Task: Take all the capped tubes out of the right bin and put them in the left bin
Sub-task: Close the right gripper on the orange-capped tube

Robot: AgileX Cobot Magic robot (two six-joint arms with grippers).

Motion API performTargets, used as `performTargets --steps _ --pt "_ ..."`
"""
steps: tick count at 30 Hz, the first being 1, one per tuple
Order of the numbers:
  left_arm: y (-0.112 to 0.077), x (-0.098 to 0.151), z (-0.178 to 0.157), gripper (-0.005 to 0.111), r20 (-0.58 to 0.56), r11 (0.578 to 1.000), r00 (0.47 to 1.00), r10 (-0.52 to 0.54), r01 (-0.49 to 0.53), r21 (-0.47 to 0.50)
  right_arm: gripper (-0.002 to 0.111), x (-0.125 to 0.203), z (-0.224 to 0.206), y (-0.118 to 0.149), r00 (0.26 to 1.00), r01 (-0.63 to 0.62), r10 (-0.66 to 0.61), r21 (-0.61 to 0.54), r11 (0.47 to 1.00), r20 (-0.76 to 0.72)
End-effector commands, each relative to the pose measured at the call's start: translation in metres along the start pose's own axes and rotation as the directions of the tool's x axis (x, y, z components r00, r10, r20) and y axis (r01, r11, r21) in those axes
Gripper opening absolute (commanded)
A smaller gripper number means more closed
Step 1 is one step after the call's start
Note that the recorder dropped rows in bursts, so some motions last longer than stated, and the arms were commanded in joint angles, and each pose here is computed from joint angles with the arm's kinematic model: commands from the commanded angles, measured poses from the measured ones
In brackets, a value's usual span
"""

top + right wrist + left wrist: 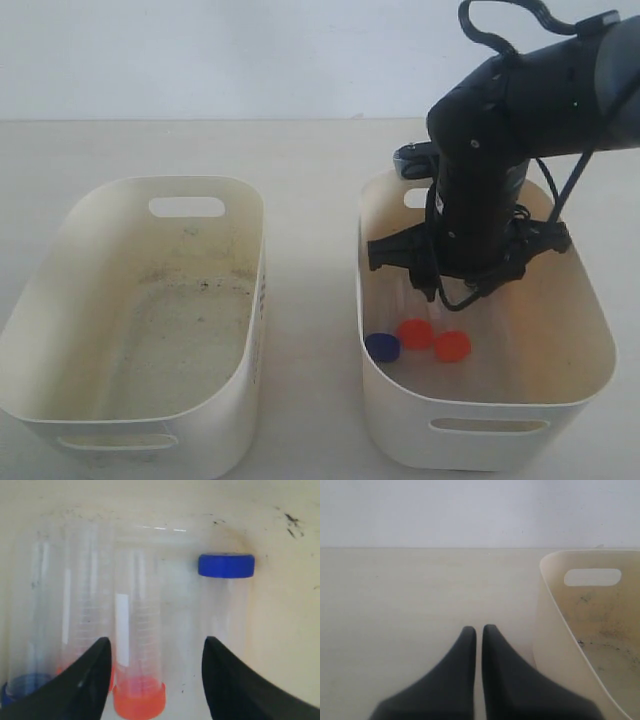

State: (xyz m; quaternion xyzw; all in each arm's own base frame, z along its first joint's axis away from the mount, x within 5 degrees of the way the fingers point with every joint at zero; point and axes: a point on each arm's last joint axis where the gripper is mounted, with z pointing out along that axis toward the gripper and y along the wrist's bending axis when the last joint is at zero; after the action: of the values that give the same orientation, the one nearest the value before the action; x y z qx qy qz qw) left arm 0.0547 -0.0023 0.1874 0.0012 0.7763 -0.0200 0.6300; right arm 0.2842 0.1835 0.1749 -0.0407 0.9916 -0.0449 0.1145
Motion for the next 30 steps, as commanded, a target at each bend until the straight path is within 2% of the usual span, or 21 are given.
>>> performTargets --steps 1,4,11,15,22,23,24,29,30 --pt "0.000 0.001 0.000 0.004 -0.001 1.000 1.000 -0.010 0.010 0.005 0.052 -0.001 -0.001 0.003 1.000 -0.022 0.022 -0.030 0.999 0.001" --pt "0.000 0.001 0.000 0.004 -0.001 1.000 1.000 -0.010 0.010 0.005 0.052 0.001 0.009 0.009 0.999 -0.032 0.030 -0.067 0.997 -0.034" --pt "0.000 0.001 0.000 0.004 -0.001 1.000 1.000 -0.010 0.010 0.005 0.052 0.000 0.016 0.007 0.999 0.011 -0.012 -0.026 1.000 -0.030" --pt "0.000 0.001 0.000 0.004 -0.001 1.000 1.000 -0.010 0.010 0.005 0.052 0.005 0.033 0.009 0.996 0.019 -0.018 0.009 1.000 -0.090" --pt "0.000 0.001 0.000 0.004 -0.001 1.000 1.000 -0.010 0.010 0.005 0.051 0.002 0.040 0.013 0.998 0.015 -0.016 -0.019 1.000 -0.067" --pt "0.000 0.001 0.000 0.004 -0.001 1.000 1.000 -0.010 0.010 0.005 0.047 0.003 0.041 0.013 0.997 0.012 -0.014 -0.016 1.000 -0.076" --pt "0.000 0.001 0.000 0.004 -0.001 1.000 1.000 -0.010 0.010 0.005 0.036 0.005 0.044 0.013 0.995 0.015 -0.016 -0.004 1.000 -0.099" --pt "0.000 0.001 0.000 0.004 -0.001 1.000 1.000 -0.010 0.010 0.005 0.000 0.006 0.040 0.011 0.994 0.027 -0.026 0.010 1.000 -0.106" --pt "0.000 0.001 0.000 0.004 -0.001 1.000 1.000 -0.010 0.010 0.005 0.000 0.003 0.030 0.009 0.997 0.033 -0.032 0.004 0.999 -0.074"
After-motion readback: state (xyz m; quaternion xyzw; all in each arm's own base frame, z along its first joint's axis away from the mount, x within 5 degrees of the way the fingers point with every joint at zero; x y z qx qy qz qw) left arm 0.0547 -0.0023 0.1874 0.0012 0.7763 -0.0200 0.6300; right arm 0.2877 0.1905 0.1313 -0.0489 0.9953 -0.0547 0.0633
